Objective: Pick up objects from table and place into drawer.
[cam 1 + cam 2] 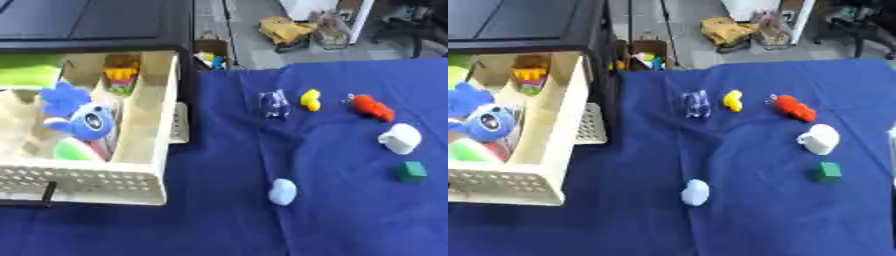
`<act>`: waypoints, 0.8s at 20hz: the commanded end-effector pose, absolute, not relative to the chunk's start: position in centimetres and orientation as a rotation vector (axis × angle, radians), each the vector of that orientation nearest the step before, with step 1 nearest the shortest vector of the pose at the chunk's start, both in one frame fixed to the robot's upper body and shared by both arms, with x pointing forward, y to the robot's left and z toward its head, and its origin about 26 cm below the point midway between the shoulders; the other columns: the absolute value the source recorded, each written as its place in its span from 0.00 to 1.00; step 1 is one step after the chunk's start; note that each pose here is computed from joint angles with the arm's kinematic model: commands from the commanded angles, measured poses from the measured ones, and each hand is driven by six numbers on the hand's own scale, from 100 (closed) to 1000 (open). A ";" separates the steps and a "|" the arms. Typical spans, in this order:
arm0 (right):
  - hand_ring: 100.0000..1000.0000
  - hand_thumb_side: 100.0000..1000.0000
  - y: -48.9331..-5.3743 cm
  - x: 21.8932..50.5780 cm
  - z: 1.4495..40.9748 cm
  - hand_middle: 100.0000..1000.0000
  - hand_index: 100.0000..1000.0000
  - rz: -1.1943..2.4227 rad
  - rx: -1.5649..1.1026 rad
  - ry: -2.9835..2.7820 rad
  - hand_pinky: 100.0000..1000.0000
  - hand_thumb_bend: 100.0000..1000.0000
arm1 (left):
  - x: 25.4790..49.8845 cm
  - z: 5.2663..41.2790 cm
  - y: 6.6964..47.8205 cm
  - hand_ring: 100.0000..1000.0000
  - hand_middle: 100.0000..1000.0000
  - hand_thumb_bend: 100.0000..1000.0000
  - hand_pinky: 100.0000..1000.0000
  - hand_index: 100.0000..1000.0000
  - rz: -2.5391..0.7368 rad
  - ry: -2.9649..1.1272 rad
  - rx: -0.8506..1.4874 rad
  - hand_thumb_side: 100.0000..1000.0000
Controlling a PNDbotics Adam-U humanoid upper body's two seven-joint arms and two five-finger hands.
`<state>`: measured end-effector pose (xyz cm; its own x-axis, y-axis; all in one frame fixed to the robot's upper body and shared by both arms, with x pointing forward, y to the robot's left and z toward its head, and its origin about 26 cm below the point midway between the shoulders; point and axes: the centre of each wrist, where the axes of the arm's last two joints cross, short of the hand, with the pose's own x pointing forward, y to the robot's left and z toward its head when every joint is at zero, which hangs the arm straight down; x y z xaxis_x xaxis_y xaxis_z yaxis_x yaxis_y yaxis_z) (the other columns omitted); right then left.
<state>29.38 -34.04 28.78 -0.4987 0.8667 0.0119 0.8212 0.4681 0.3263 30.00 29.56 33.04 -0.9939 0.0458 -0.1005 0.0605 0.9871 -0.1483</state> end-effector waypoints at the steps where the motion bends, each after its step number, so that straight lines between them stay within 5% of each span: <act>1: 0.72 1.00 -34.3 28.7 30.8 0.62 0.79 0.408 1.505 2.513 0.71 0.00 | 29.6 33.9 29.6 0.43 0.51 0.10 0.32 0.66 -0.191 3.011 0.078 1.00; 11: 0.74 1.00 -33.9 27.8 35.1 0.62 0.82 0.065 1.870 2.595 0.74 0.01 | 29.6 33.9 29.4 0.43 0.51 0.10 0.32 0.66 -0.169 3.017 0.094 1.00; 16: 0.75 1.00 -33.5 27.3 37.0 0.64 0.84 -0.163 2.011 2.633 0.76 0.17 | 29.6 33.9 29.4 0.43 0.51 0.10 0.32 0.67 -0.157 3.021 0.101 1.00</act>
